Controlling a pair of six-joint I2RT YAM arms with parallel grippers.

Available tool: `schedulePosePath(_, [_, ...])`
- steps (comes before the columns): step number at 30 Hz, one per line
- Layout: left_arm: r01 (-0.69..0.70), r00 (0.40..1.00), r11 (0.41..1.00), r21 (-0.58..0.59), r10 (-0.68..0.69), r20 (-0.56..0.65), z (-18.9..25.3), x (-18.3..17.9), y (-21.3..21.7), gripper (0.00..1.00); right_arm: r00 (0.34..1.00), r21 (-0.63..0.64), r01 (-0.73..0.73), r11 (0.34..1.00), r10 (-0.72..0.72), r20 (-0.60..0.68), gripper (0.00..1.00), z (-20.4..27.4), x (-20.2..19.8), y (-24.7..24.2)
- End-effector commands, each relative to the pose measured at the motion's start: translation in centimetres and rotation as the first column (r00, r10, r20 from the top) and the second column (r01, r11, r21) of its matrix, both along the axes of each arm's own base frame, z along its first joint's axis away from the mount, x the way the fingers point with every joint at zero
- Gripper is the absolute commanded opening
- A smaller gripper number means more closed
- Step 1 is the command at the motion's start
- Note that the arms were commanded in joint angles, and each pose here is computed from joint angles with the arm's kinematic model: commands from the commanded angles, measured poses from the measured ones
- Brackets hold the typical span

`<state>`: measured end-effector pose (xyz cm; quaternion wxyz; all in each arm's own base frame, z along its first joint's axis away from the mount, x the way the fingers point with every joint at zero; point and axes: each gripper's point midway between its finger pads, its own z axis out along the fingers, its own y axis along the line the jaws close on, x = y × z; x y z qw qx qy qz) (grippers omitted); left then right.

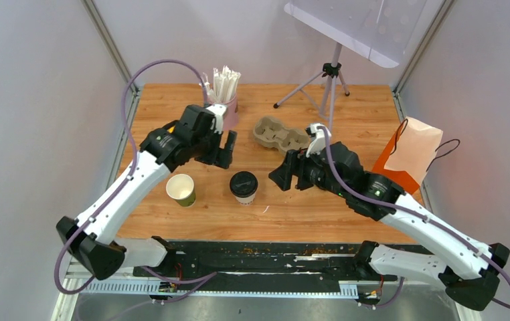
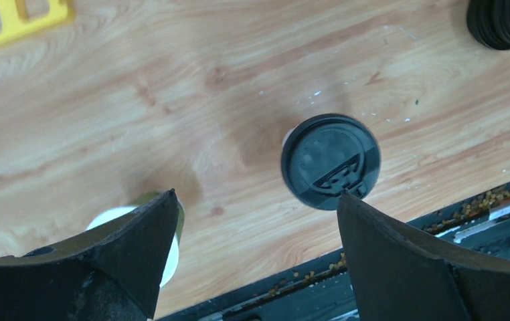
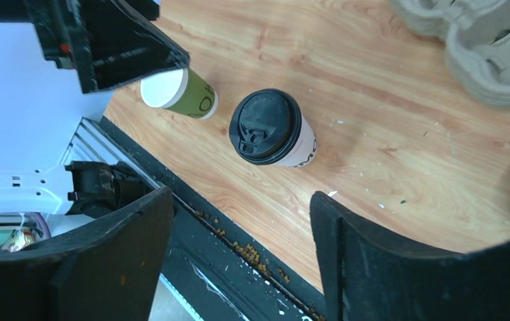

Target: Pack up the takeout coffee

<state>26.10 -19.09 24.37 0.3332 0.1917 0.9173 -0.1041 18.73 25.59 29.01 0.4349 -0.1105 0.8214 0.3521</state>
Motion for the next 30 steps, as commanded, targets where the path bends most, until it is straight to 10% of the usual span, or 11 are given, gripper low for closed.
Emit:
schedulePosePath(1, [-0.098, 0.995, 0.983, -0.156, 0.096, -0.024, -0.9, 0.2, 1.3, 0.92, 0.996, 0.028, -0.09, 0.996, 0.089, 0.016, 0.69, 1.1, 0.4, 3.0])
schedulePosePath(9, [-0.122, 0.992, 0.933, -0.339, 0.105, -0.068, -3.8, -0.2, 1.1, 0.76, 0.989, -0.025, -0.142, 0.99, 0.14, -0.044, 0.45, -2.3, 2.7, 7.3])
schedulePosePath(30, [-0.116, 0.983, 0.919, -0.376, 0.053, -0.174, -10.4, -0.4, -0.4, 0.51, 0.977, -0.145, -0.137, 0.98, 0.109, -0.183, 0.28, -10.0, 7.4, 9.2])
